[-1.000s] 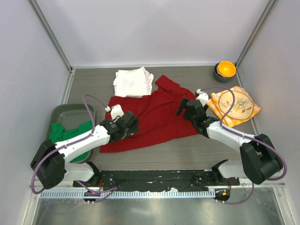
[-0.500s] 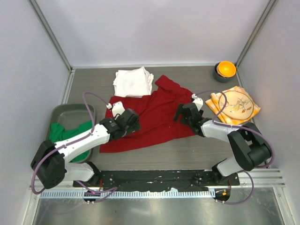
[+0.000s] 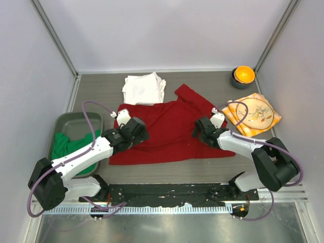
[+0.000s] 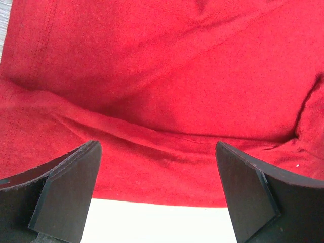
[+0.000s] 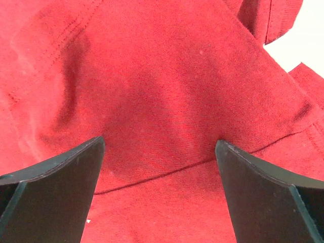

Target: Fold and stack the t-shirts

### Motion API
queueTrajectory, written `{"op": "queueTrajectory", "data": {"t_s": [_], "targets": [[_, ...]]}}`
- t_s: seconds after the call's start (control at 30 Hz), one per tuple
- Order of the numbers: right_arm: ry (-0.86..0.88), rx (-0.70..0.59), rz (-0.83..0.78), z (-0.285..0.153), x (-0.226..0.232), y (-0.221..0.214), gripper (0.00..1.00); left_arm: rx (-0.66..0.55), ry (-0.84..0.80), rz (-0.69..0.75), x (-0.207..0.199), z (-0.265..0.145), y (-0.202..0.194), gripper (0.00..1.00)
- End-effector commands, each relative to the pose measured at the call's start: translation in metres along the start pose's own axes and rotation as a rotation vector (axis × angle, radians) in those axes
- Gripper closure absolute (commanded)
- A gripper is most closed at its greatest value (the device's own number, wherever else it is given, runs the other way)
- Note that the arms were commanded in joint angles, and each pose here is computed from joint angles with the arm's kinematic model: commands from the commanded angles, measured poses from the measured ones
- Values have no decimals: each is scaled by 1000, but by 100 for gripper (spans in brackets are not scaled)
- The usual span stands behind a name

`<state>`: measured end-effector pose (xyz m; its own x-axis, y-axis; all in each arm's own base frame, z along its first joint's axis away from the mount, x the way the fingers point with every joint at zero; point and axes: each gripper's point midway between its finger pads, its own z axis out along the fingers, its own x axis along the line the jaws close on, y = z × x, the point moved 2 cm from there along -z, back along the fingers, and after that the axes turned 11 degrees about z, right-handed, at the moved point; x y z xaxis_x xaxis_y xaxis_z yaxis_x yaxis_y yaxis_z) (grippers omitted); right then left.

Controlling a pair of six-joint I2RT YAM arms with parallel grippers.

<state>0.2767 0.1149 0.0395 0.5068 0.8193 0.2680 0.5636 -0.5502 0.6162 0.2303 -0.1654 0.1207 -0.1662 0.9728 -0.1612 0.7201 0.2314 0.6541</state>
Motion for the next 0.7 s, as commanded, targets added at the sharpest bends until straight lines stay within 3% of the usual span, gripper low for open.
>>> {"op": "queueTrajectory", "data": {"t_s": [0.0,0.33,0.5,0.67], "targets": [[-252,55,-28,-22,-73,-22,2,-27,3,6,4,-3,6,0],[-217,-5,8,-66,-85,-24,1,23,11,-26,14,2,-15,0],[-66,-90,33,-98,-46,7,0,43,-49,-78,13,-1,-26,0],[39,-65,-19,-114,-13,11,0,81,-127,-58,-7,8,-35,0]]}}
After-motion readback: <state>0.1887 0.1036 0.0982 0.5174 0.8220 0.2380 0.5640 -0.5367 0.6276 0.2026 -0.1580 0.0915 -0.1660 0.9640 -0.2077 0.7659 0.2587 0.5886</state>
